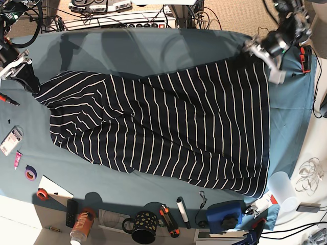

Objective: Layout the t-shirt on the table in an organized manner, then fold the t-shirt properly
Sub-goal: 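Grasp the shirt edge with both grippers and stretch it apart, then lift the held shirt edge with both grippers and fold it over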

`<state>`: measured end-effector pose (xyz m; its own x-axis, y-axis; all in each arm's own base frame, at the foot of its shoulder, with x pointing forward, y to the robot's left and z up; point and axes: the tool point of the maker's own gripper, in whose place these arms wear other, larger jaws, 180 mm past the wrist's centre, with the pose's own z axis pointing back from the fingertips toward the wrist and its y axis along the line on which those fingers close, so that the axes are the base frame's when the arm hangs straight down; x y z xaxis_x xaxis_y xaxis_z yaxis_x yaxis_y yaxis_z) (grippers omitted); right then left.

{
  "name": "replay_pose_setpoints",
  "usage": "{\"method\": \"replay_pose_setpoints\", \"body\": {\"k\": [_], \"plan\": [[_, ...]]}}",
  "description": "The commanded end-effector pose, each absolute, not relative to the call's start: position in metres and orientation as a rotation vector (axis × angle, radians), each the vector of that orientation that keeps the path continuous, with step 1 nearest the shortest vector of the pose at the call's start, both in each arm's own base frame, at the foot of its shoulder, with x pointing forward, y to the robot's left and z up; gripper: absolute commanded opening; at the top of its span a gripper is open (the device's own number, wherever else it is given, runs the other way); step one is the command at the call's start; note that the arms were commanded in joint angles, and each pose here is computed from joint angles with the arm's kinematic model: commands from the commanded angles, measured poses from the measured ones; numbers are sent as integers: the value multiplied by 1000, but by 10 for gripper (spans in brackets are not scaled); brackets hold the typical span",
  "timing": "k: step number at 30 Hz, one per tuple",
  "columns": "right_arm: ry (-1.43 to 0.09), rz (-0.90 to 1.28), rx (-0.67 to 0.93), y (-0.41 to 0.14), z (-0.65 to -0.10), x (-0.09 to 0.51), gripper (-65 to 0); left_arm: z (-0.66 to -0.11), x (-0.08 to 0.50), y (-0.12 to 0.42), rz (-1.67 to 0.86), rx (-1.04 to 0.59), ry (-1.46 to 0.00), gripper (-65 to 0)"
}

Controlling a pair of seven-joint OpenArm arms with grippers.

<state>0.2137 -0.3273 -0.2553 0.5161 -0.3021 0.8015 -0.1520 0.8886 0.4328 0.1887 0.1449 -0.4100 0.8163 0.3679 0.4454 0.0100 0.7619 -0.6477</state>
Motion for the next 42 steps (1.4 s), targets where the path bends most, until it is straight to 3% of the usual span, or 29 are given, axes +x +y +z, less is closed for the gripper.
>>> {"method": "replay_pose_setpoints", "body": {"k": [1, 7, 11, 22, 42], "plan": [[-1092, -68, 485, -330, -237, 219, -650, -435, 166, 155, 207, -581, -463, -443], [-1092, -68, 485, -330, -237, 219, -650, -429, 170, 176, 257, -553, -501, -541], [-1092, -68, 485, -330, -237, 219, -650, -418, 175, 197, 333, -561, -563, -650], [-953, -62, 457, -324, -260, 183, -650, -372, 170, 234, 342, -617, -680, -650], [-619, -116, 420, -326, -302, 89, -650, -355, 141, 299, 293, -450, -622, -650]]}}
